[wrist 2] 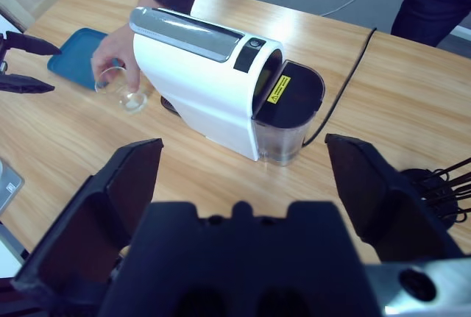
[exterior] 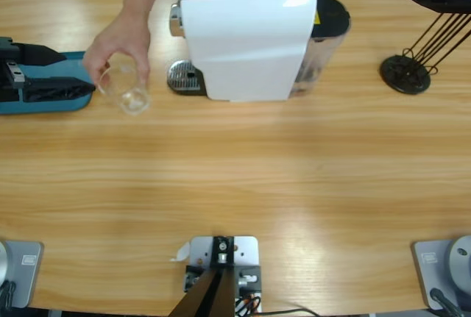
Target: Pour coffee
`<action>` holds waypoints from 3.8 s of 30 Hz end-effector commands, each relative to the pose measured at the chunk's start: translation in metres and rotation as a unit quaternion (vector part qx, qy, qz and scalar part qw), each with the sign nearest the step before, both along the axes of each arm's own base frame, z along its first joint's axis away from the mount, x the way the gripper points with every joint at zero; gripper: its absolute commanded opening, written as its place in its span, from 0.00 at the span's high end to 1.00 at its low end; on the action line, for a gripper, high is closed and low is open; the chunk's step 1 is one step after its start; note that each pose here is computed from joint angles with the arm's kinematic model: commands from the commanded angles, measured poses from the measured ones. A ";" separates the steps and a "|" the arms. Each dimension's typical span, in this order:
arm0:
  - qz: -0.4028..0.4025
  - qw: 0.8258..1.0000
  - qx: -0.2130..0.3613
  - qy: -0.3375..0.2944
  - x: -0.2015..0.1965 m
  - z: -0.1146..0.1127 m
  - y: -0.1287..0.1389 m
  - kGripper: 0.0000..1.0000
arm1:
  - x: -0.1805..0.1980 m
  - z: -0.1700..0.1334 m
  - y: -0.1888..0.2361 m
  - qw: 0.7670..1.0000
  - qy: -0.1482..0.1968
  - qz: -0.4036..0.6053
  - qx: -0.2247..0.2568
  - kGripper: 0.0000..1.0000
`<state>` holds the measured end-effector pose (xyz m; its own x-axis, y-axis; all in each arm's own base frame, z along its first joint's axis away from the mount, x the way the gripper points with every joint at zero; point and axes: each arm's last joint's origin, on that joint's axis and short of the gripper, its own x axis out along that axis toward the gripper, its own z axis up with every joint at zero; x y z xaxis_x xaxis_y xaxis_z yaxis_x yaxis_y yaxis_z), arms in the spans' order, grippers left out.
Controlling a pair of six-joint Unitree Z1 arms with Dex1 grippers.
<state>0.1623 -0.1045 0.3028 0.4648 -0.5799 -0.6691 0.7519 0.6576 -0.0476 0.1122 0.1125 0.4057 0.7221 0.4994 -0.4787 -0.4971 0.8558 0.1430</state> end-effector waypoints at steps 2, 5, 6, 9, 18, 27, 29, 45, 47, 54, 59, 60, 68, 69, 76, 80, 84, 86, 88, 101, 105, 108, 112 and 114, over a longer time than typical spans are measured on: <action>0.028 0.999 0.039 0.015 -0.005 -0.038 0.004 0.00 | -0.015 -0.013 -0.018 1.000 0.011 -0.002 0.001 0.00; 0.011 0.999 0.041 0.004 -0.020 -0.055 0.003 0.00 | -0.018 -0.013 -0.021 1.000 0.012 -0.002 0.001 0.00; 0.001 0.999 0.036 -0.011 -0.027 -0.058 0.002 0.00 | -0.017 -0.014 -0.020 1.000 0.013 -0.001 0.000 0.00; 0.007 0.998 0.039 -0.044 -0.037 -0.067 0.005 0.00 | -0.016 -0.015 -0.018 1.000 0.019 0.007 0.000 0.00; 0.034 0.996 0.047 -0.066 -0.010 -0.087 -0.014 0.00 | -0.014 -0.016 -0.012 0.999 0.035 0.026 0.001 0.00; 0.034 0.996 0.042 -0.067 0.005 -0.099 -0.025 0.00 | 0.004 -0.015 0.009 0.998 0.051 0.032 -0.011 0.00; 0.034 0.996 0.043 -0.066 0.008 -0.102 -0.027 0.00 | 0.007 -0.014 0.012 0.998 0.052 0.032 -0.012 0.00; 0.044 0.996 0.041 -0.060 0.021 -0.118 -0.034 0.00 | 0.008 -0.016 0.013 0.998 0.055 0.032 -0.016 0.00; 0.051 0.996 0.036 -0.059 0.023 -0.120 -0.035 0.00 | 0.008 -0.017 0.014 0.998 0.056 0.032 -0.016 0.00; 0.060 0.996 0.036 -0.058 0.029 -0.131 -0.036 0.00 | 0.006 -0.019 0.012 0.997 0.061 0.033 -0.019 0.00; 0.071 0.995 0.028 -0.062 0.031 -0.133 -0.035 0.09 | 0.007 -0.021 0.013 0.997 0.064 0.034 -0.021 0.00; 0.072 0.995 0.030 -0.060 0.031 -0.135 -0.035 0.11 | 0.007 -0.021 0.013 0.997 0.064 0.034 -0.021 0.00; 0.080 0.995 0.021 -0.052 0.030 -0.147 -0.036 0.44 | 0.007 -0.020 0.013 0.997 0.064 0.034 -0.020 0.00; 0.082 0.995 0.019 -0.052 0.029 -0.148 -0.036 0.47 | 0.007 -0.020 0.013 0.997 0.064 0.034 -0.020 0.00; 0.085 0.994 0.005 -0.062 0.026 -0.142 -0.034 0.77 | 0.006 -0.019 0.012 0.997 0.062 0.034 -0.018 0.00; 0.061 0.995 -0.011 -0.079 0.017 -0.121 -0.030 0.77 | 0.007 -0.021 0.013 0.997 0.063 0.034 -0.019 0.00; -0.008 0.997 0.004 -0.076 0.011 -0.100 -0.031 0.77 | 0.004 -0.022 0.009 0.997 0.062 0.034 -0.017 0.00; -0.043 0.997 0.001 -0.062 0.013 -0.094 -0.036 0.78 | 0.001 -0.021 0.007 0.998 0.059 0.034 -0.015 0.00; -0.063 0.996 -0.010 -0.057 0.016 -0.088 -0.040 1.00 | 0.000 -0.021 0.005 0.998 0.058 0.034 -0.014 0.00; -0.149 0.987 0.037 -0.040 0.100 -0.085 -0.047 1.00 | -0.001 -0.021 0.004 0.998 0.058 0.033 -0.014 0.00; -0.193 0.980 0.007 -0.042 0.111 -0.095 -0.054 1.00 | -0.002 -0.027 0.003 0.997 0.064 0.034 -0.020 0.00; -0.226 0.973 -0.007 -0.051 0.120 -0.098 -0.061 1.00 | -0.001 -0.030 0.004 0.997 0.067 0.033 -0.024 0.00; -0.241 0.968 -0.001 -0.067 0.130 -0.099 -0.068 1.00 | 0.001 -0.032 0.006 0.997 0.071 0.033 -0.027 0.00; -0.244 0.967 0.001 -0.068 0.133 -0.102 -0.070 1.00 | 0.001 -0.032 0.006 0.996 0.072 0.034 -0.028 0.00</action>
<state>0.2770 -0.1645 0.2180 0.2528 -0.7460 -0.6161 0.9617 0.2635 0.0756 0.1150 0.1219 0.3865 0.6354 0.5244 -0.5668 -0.5387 0.8269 0.1612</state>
